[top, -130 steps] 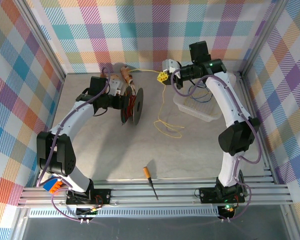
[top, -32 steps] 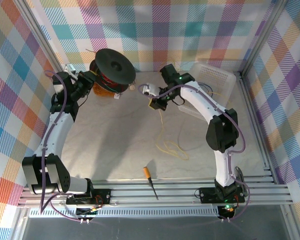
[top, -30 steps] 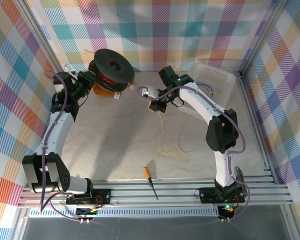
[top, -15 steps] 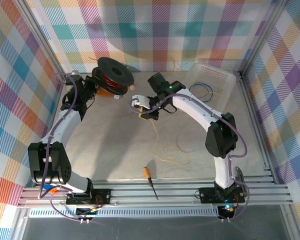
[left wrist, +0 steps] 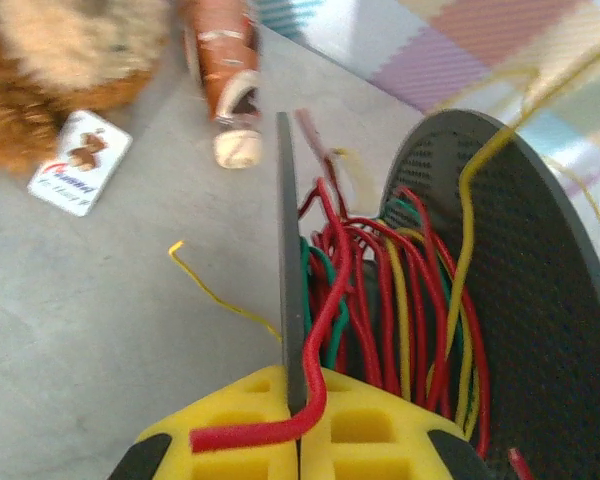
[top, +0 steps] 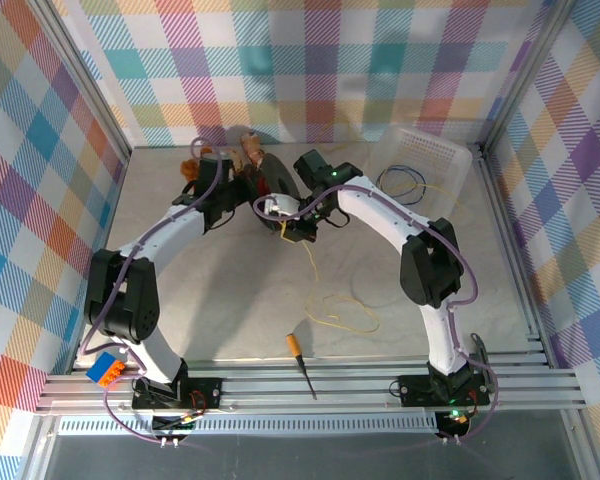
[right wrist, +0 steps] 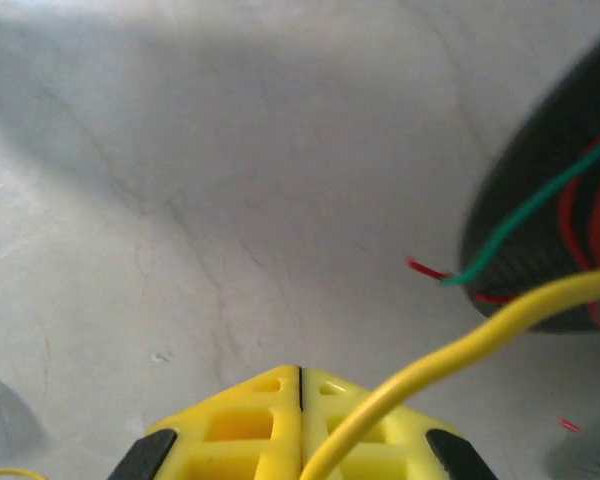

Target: Wrap the cables

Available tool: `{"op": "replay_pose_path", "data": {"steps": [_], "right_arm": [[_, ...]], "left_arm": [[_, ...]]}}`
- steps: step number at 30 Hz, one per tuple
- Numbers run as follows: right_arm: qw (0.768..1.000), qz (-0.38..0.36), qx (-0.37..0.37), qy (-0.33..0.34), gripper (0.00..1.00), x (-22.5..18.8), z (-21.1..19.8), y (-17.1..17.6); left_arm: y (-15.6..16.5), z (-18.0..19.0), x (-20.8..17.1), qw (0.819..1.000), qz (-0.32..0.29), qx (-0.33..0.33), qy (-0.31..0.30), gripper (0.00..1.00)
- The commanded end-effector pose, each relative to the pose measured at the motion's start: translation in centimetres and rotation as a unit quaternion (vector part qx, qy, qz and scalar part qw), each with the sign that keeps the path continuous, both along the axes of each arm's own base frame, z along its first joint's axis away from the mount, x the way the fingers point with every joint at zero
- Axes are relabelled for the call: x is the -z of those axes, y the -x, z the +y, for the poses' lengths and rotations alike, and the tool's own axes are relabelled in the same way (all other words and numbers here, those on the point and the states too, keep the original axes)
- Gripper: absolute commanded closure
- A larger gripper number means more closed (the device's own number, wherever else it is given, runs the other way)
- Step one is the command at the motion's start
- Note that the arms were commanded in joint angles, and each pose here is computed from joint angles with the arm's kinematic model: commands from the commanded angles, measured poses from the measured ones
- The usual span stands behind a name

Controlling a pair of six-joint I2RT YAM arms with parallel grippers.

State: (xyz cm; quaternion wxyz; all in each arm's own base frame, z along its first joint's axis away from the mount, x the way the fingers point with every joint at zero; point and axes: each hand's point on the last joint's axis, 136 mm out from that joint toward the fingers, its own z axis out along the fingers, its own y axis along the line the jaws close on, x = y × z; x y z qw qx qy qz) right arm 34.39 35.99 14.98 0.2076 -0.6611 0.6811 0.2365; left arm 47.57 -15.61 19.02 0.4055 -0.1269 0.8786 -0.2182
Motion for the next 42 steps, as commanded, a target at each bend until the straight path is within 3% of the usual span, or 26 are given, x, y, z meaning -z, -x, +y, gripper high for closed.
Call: {"op": "replay_pose_path", "data": {"steps": [1,7,15,21,27,28,31,37,42], "right_arm": [[0.998,-0.027,0.063,0.014,1.0,-1.0,-2.0,-3.3],[0.991,-0.034,0.131,0.008,1.0,-2.5,-4.9,-6.5],[0.985,-0.046,0.169,-0.009,1.0,-5.1,-7.7,-7.8],[0.978,-0.049,0.202,0.011,1.0,-5.5,-9.4,-9.9],[0.977,-0.029,0.211,0.019,1.0,-4.3,-10.2,-10.5],[0.978,-0.023,0.209,0.015,1.0,-4.3,-10.1,-10.3],[0.979,-0.018,0.204,-0.002,1.0,-4.5,-9.7,-9.9],[0.982,-0.039,0.171,-0.063,1.0,-8.0,-8.5,-8.8],[0.984,-0.036,0.141,-0.102,1.0,-10.3,-7.5,-8.2]], "left_arm": [[0.0,-2.2,-2.9,0.993,-0.04,0.066,-0.088,1.0],[1.4,-5.7,-3.0,0.974,-0.055,0.162,-0.151,1.0],[4.0,-7.9,-2.7,0.928,-0.04,0.264,-0.261,1.0],[6.3,-8.9,-2.4,0.907,-0.055,0.329,-0.257,1.0],[6.9,-8.6,-1.7,0.904,-0.058,0.335,-0.26,1.0],[6.9,-8.7,-1.7,0.904,-0.057,0.336,-0.259,0.96],[6.9,-8.9,-1.6,0.904,-0.054,0.34,-0.254,0.71],[7.2,-9.2,-2.2,0.907,-0.061,0.342,-0.239,0.48],[7.8,-9.6,-3.3,0.909,-0.077,0.352,-0.211,0.37]]}}
